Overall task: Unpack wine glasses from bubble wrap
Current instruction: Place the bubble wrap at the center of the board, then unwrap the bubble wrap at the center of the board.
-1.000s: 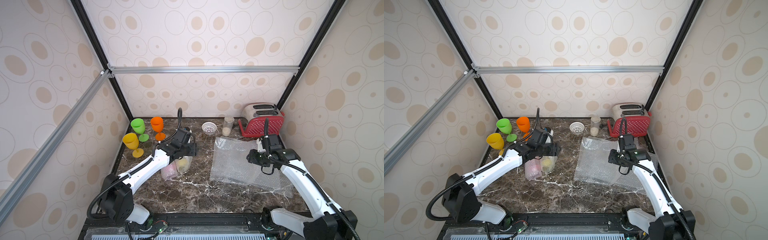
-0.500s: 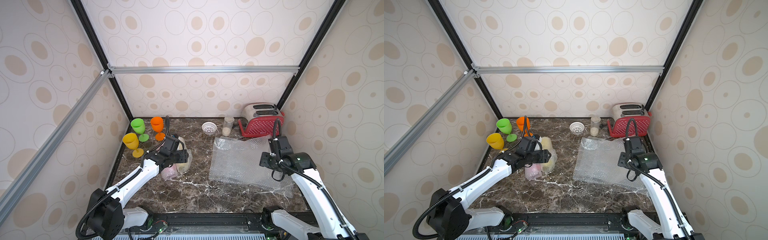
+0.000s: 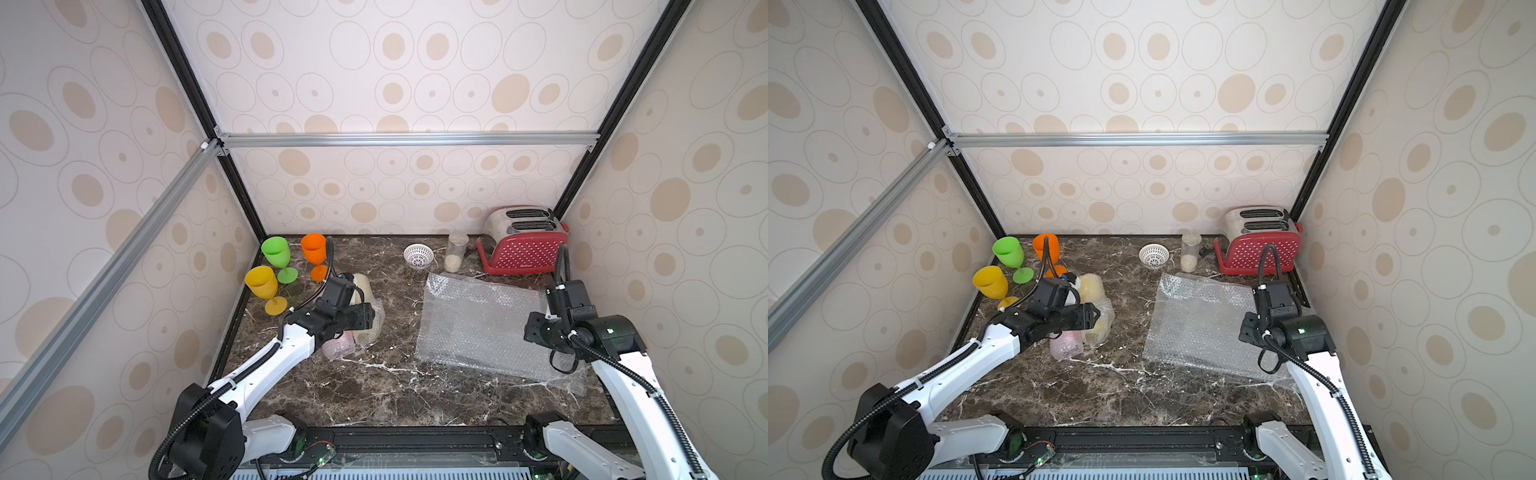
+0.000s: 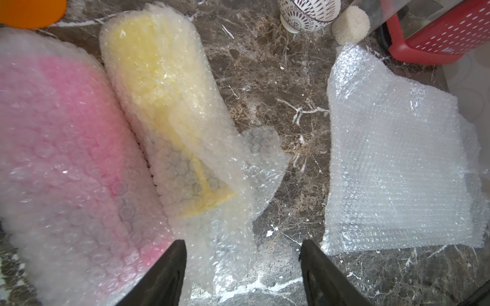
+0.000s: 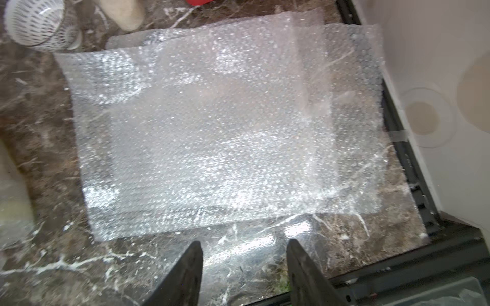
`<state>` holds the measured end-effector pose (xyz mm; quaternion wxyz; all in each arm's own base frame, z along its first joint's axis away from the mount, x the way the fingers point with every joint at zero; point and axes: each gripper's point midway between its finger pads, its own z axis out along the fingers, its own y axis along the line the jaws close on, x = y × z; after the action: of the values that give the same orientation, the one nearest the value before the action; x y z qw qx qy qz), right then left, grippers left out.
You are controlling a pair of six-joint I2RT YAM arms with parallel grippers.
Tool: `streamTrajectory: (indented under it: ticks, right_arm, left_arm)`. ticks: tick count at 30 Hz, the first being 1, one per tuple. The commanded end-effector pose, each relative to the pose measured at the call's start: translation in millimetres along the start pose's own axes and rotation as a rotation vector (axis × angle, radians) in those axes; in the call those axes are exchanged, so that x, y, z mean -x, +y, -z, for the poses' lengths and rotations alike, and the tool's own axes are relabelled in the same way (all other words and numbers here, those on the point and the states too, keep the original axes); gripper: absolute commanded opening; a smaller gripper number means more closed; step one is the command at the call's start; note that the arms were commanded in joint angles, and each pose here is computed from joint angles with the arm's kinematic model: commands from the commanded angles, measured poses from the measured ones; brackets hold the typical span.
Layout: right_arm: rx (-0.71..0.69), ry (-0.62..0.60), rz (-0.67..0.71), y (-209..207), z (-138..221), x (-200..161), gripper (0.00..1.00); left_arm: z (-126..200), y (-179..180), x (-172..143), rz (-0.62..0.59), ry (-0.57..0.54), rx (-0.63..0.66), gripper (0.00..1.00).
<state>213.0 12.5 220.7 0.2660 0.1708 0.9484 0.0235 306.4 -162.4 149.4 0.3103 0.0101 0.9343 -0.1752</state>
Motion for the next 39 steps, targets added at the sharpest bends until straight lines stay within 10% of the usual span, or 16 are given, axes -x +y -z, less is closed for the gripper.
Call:
streamTrajectory:
  ticks: [1,24,39]
  right_arm:
    - [0.141,0.067,0.027,30,-8,-10,0.51]
    - [0.565,0.117,0.318,225,-57,-2,0.51]
    - [0.619,0.202,0.496,299,-87,-43,0.52]
  left_arm:
    - [1,8,-1,0.004,-0.008,0.018,0.69]
    - [-46,21,-19,0.041,0.073,0.017,0.53]
    - [-45,4,-22,-0.023,0.087,-0.079,0.06]
